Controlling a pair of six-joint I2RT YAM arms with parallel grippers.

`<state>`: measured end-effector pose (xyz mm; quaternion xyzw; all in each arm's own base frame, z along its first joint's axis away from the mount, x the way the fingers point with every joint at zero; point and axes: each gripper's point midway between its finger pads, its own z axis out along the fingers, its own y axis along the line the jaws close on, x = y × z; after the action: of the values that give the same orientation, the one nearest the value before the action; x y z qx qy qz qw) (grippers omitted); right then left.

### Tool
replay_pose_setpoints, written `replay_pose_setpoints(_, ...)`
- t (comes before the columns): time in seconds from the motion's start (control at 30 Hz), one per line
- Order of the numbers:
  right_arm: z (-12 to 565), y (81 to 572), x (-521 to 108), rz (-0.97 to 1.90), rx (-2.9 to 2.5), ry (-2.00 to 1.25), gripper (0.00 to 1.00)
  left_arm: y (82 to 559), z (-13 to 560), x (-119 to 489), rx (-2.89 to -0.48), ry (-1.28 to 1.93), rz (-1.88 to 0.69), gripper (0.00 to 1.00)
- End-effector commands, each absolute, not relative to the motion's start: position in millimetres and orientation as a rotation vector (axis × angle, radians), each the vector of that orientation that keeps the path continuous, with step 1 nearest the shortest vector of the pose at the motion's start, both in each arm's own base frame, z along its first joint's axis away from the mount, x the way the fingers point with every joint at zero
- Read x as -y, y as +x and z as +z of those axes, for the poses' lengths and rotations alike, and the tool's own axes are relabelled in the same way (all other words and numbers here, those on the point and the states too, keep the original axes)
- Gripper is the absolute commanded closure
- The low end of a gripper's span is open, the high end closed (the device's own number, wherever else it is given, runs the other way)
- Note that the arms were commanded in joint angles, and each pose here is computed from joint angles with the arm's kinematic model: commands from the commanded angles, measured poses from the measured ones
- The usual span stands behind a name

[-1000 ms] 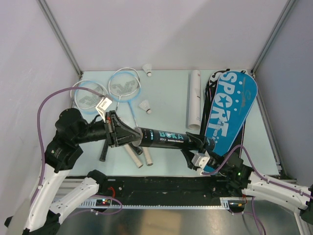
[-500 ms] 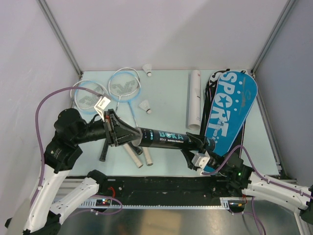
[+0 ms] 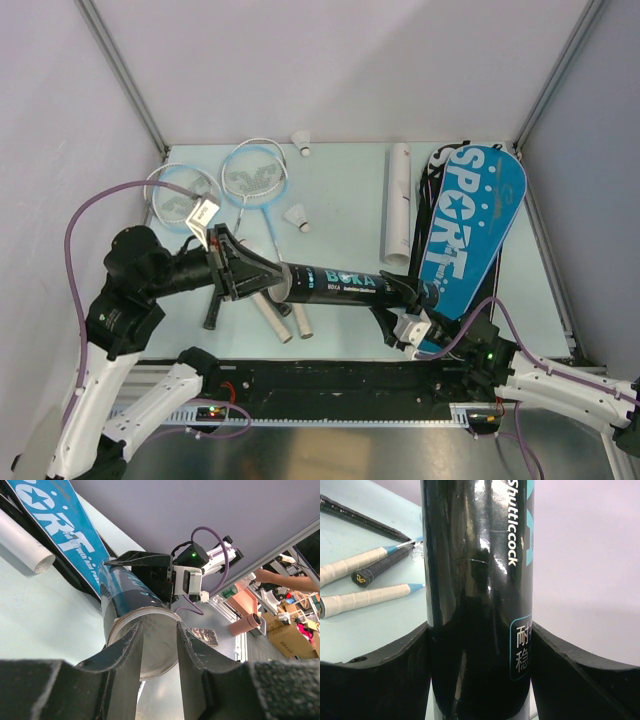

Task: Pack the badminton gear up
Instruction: Close the lid on the shuttle tube.

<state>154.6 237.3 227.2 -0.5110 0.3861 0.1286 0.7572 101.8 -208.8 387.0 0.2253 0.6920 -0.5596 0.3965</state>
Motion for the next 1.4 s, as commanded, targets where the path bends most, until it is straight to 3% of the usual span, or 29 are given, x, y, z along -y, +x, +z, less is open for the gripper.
replay_pose_setpoints(0.0, 268.3, 146.6, -235.0, 0.322, -0.739, -1.000, 0.78, 101.9, 393.0, 203.7, -1.732, 0.553, -1.387, 0.63)
replay_pose_setpoints(0.43, 266.3, 147.3, -240.9, 0.329, -0.745, -1.023, 0.78, 121.4, 376.2, 205.1, -1.792, 0.507, -1.333, 0.72)
replay_pose_setpoints(1.37, 303.0, 136.2, -257.2, 0.408, -0.613, -0.970, 0.80, 124.4, 343.3, 210.2, -1.886, 0.504, -1.363, 0.70)
